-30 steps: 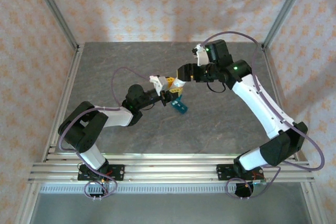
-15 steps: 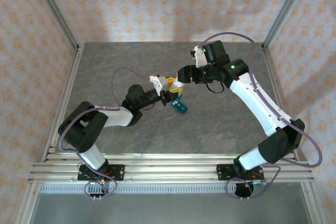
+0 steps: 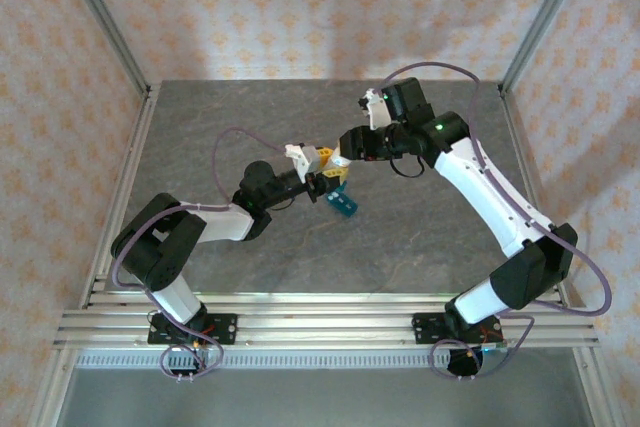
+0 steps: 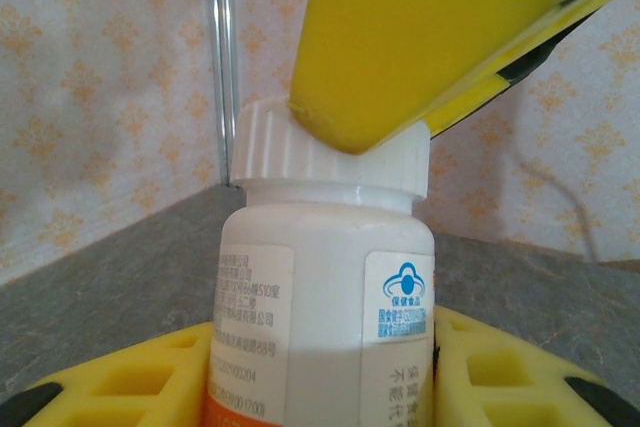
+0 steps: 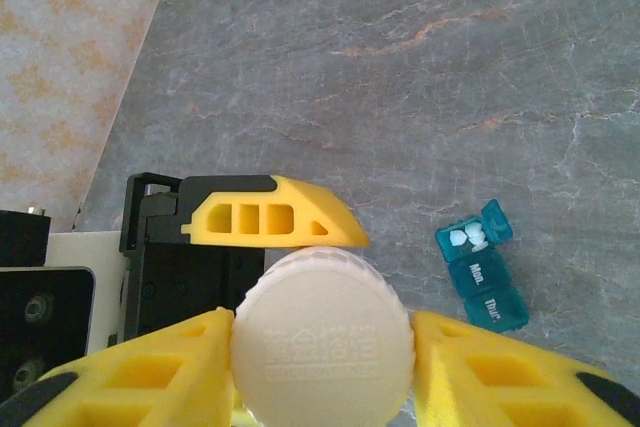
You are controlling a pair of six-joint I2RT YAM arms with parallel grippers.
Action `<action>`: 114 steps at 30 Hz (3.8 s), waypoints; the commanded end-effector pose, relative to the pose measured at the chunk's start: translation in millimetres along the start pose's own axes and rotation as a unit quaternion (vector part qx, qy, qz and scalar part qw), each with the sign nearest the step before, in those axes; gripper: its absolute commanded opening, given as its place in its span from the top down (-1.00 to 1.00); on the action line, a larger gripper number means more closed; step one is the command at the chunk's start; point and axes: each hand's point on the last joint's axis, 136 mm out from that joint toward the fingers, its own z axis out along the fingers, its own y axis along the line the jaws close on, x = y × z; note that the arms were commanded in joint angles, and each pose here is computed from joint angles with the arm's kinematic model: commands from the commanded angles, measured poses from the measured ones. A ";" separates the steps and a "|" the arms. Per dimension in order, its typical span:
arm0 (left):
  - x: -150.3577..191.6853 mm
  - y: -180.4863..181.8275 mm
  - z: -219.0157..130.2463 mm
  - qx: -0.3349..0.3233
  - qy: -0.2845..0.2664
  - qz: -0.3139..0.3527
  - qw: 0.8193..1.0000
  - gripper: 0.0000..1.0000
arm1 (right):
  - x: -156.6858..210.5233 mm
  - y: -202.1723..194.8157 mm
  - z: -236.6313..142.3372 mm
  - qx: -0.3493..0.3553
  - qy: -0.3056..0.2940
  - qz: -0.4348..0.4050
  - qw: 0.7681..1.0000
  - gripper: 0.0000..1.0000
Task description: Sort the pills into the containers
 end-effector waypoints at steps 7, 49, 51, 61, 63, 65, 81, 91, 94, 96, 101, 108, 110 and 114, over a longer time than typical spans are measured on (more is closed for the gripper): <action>-18.5 -4.7 3.1 0.007 -0.034 0.017 0.999 1.00 | 4.4 -7.4 19.9 0.016 0.002 0.105 0.994 0.26; -10.5 -6.0 2.0 0.010 -0.025 0.010 1.000 1.00 | -17.5 17.1 -31.7 0.045 -0.013 -0.121 0.991 -0.56; -10.1 -6.5 2.1 0.011 -0.024 0.008 1.000 1.00 | -17.8 15.0 -31.2 0.031 -0.005 -0.122 0.992 -0.55; -9.7 -6.8 2.3 0.013 -0.023 0.005 1.000 1.00 | -10.0 13.9 -5.9 -0.015 0.063 -0.110 0.992 -0.51; -10.3 -6.8 2.7 0.013 -0.024 0.004 1.000 1.00 | -9.4 12.9 -2.8 -0.016 0.066 -0.107 0.992 -0.46; -11.4 -6.8 2.5 0.013 -0.025 0.005 1.000 1.00 | -9.2 11.5 -0.6 -0.015 0.069 -0.106 0.992 -0.40; -16.7 -6.9 1.8 0.012 -0.030 0.004 0.999 1.00 | 2.9 -5.3 19.9 0.002 0.082 -0.043 0.996 0.30; -20.9 -6.4 3.2 0.012 -0.036 0.008 0.999 1.00 | 5.9 -20.2 38.3 0.006 -0.003 0.163 0.987 0.32; -19.1 -6.5 3.6 0.013 -0.033 0.006 0.999 1.00 | 4.5 -15.2 33.6 0.009 -0.017 0.168 0.986 0.30; -17.8 -6.1 3.7 0.013 -0.032 0.005 0.999 1.00 | 2.9 -13.0 30.5 0.012 -0.018 0.166 0.986 0.29; -14.9 -6.1 4.4 0.014 -0.030 0.001 0.999 1.00 | -3.3 -10.8 24.0 0.022 -0.021 0.153 0.988 0.16; -13.4 -5.8 2.1 0.010 -0.027 0.005 1.000 1.00 | -28.0 -12.6 -4.8 0.053 -0.050 0.119 0.990 -0.30; -12.8 -5.9 1.9 0.010 -0.027 0.005 1.000 1.00 | -34.9 -12.9 -15.1 0.054 -0.061 0.109 0.991 -0.42; -11.7 -5.7 1.9 0.010 -0.026 0.003 1.000 1.00 | -43.6 -4.9 -30.7 0.046 -0.071 0.041 0.996 -0.51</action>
